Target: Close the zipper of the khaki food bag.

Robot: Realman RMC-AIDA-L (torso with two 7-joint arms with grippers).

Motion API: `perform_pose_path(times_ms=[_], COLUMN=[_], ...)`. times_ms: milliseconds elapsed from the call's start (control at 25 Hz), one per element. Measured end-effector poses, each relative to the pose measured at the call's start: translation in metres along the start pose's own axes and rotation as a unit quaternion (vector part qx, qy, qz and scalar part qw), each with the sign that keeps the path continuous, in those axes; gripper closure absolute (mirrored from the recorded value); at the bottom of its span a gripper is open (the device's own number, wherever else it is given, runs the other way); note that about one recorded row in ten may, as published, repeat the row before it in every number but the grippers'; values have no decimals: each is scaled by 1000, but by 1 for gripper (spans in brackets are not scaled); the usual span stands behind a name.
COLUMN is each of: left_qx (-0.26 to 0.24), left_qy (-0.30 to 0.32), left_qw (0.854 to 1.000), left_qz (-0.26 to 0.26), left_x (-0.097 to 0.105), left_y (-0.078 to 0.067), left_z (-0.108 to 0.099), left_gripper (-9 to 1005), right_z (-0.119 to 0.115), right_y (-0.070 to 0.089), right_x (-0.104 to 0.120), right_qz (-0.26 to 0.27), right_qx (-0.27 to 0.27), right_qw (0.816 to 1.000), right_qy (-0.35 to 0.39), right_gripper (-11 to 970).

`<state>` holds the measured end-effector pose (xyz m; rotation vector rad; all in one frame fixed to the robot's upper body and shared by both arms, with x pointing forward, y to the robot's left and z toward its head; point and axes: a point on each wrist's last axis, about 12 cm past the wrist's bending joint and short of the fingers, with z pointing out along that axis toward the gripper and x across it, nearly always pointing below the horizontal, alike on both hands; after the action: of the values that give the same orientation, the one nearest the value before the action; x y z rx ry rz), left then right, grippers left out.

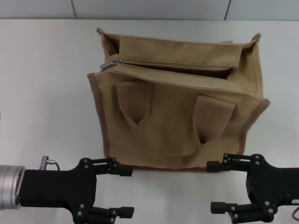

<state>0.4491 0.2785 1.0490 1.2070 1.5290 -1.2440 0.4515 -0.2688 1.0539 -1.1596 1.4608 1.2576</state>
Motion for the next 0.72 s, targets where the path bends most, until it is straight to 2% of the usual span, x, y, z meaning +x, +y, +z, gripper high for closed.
perform_pose_path(times_ms=[160, 320, 440, 520, 560, 600, 640, 720], left_qx=[0, -7, -28, -28, -52, -58, -78, -87], left_qy=[-2, -35, -116, -116, -158, -169, -203, -217], left_qw=[1000, 999, 989, 989, 980, 977, 967, 963], left_qz=[1, 25, 83, 83, 112, 118, 130, 134], left_x=[-1, -10, -26, -26, -36, -38, -45, -48], left_y=[0, 3, 4, 4, 8, 10, 14, 16], left_z=[0, 0, -1, -1, 0, 0, 1, 1], left_gripper=[207, 211, 214, 215, 216, 217, 218, 220], right_z=[0, 0, 0, 0, 0, 0, 0, 0], right_y=[0, 0, 0, 0, 0, 0, 0, 0], right_x=[0, 0, 0, 0, 1, 1, 1, 1], right_qz=[0, 1, 1, 1, 1, 1, 1, 1], right_qx=[1, 1, 1, 1, 2, 2, 2, 2], right_qw=[1000, 1000, 1000, 1000, 1000, 1000, 1000, 1000], right_qy=[0, 0, 0, 0, 0, 0, 0, 0], right_gripper=[191, 191, 191, 191, 191, 191, 191, 191])
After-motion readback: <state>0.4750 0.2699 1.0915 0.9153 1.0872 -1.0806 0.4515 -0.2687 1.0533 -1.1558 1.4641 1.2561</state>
